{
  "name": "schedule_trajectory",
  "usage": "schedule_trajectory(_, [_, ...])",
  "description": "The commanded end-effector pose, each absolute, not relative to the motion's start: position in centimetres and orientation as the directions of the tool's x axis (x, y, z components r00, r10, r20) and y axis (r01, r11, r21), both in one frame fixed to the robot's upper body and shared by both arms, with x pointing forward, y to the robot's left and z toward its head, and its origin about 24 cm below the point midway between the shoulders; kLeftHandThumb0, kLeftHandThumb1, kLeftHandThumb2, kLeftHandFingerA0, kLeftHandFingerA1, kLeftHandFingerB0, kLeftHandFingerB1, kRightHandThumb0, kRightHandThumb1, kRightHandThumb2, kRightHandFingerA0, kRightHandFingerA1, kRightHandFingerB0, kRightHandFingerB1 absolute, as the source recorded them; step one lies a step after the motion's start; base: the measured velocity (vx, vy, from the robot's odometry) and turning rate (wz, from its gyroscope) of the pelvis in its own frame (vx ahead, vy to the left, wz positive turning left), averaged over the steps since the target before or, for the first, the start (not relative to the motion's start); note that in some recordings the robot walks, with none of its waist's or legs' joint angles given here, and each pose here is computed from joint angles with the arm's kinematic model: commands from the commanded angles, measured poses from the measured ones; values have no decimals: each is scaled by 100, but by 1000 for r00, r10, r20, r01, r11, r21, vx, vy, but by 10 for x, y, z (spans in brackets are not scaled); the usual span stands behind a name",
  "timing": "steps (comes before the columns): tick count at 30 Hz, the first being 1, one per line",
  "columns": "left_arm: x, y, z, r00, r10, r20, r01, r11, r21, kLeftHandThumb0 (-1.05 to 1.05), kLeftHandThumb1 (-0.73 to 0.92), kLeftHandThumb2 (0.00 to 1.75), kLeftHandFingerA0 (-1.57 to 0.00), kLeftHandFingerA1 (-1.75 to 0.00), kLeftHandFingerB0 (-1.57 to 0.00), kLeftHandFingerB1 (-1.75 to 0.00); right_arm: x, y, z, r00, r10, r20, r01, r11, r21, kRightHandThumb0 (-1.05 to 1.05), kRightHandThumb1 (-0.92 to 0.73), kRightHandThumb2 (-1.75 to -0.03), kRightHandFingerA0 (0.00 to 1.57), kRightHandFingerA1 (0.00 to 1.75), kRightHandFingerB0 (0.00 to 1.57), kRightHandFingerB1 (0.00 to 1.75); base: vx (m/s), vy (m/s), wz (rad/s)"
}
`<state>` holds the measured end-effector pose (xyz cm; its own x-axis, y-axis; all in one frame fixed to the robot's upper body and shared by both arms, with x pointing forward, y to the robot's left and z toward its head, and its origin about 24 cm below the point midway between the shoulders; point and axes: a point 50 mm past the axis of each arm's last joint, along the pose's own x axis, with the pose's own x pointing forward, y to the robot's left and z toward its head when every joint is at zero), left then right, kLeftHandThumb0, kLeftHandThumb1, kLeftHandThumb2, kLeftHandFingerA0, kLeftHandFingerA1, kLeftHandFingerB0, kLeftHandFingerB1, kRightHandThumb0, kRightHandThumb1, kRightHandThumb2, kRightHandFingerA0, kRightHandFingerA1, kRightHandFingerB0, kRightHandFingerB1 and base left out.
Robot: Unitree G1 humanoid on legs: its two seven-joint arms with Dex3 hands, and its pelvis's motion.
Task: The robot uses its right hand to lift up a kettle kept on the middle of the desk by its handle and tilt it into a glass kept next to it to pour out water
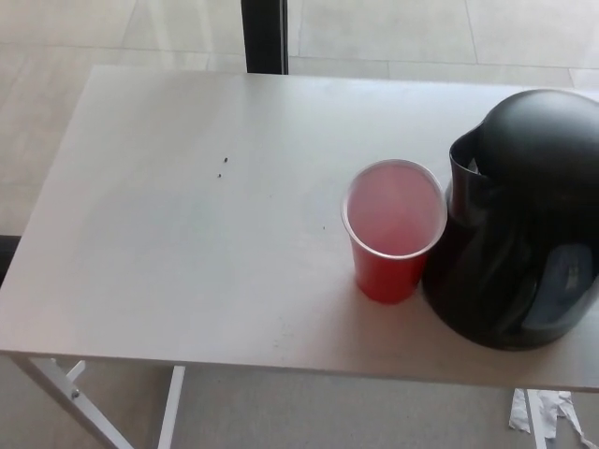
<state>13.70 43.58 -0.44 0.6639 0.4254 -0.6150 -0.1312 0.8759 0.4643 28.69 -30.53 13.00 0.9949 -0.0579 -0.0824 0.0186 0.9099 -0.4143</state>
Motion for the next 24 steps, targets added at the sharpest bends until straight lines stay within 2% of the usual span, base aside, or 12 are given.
schedule_trajectory(1, [136,438,-3,665,425,-614,-119,872,474,-105,57,105,-55,-64,-42,-91,287,-291,128,1000,10,-19,-18,867,-499,4,-44,-138,90,161,90,140,0,0,0])
schedule_trajectory(5, [138,438,-2,662,431,-614,-115,867,485,-105,57,107,-55,-64,-43,-91,288,-294,129,1000,-13,16,19,864,-504,0,-44,-147,95,173,87,153,0,0,0])
schedule_trajectory(10, [139,439,-1,664,430,-612,-118,868,482,-105,57,107,-56,-65,-40,-93,286,-291,131,993,-46,110,100,824,-558,-5,-45,-136,91,175,84,157,0,0,0])
schedule_trajectory(11, [139,438,0,668,426,-610,-117,870,479,-105,56,108,-54,-65,-39,-94,286,-290,132,991,-37,130,105,817,-567,-6,-42,-143,92,175,81,155,0,0,0])
schedule_trajectory(12, [138,439,0,670,426,-608,-119,870,479,-105,58,105,-54,-64,-39,-92,286,-290,134,988,-21,152,107,805,-584,-11,-42,-137,92,175,75,171,0,0,0])
schedule_trajectory(16, [137,441,0,663,441,-605,-135,865,483,-105,58,106,-56,-64,-41,-92,289,-286,138,986,-6,164,108,776,-622,-14,-43,-133,93,175,75,173,0,0,0])
schedule_trajectory(18, [137,440,1,665,437,-606,-131,867,480,-105,58,106,-55,-66,-39,-93,290,-283,143,989,-14,148,109,744,-659,-18,-42,-132,88,175,78,168,0,0,0])
schedule_trajectory(19, [137,440,0,661,438,-609,-129,866,483,-105,58,107,-54,-64,-38,-92,291,-281,145,988,-11,153,111,741,-662,-25,-46,-120,119,141,103,130,0,0,0])
schedule_trajectory(20, [137,440,0,659,439,-610,-128,865,484,-105,58,107,-54,-64,-38,-92,291,-281,146,988,-10,157,113,739,-664,-25,-46,-120,119,141,103,130,0,0,0])
schedule_trajectory(21, [137,440,-1,658,439,-612,-134,868,478,-105,57,107,-54,-64,-38,-92,292,-281,147,988,-12,154,113,738,-666,-18,-42,-125,90,175,73,172,0,0,0])
schedule_trajectory(23, [138,439,0,661,436,-610,-134,869,476,-105,57,107,-54,-65,-38,-93,294,-281,148,990,-39,132,117,744,-658,-19,-49,-106,78,175,74,158,0,0,0])
schedule_trajectory(24, [139,439,0,664,435,-608,-135,870,474,-105,57,107,-54,-65,-38,-93,294,-281,148,991,-57,120,123,740,-662,-19,-49,-106,78,175,74,158,0,0,0])
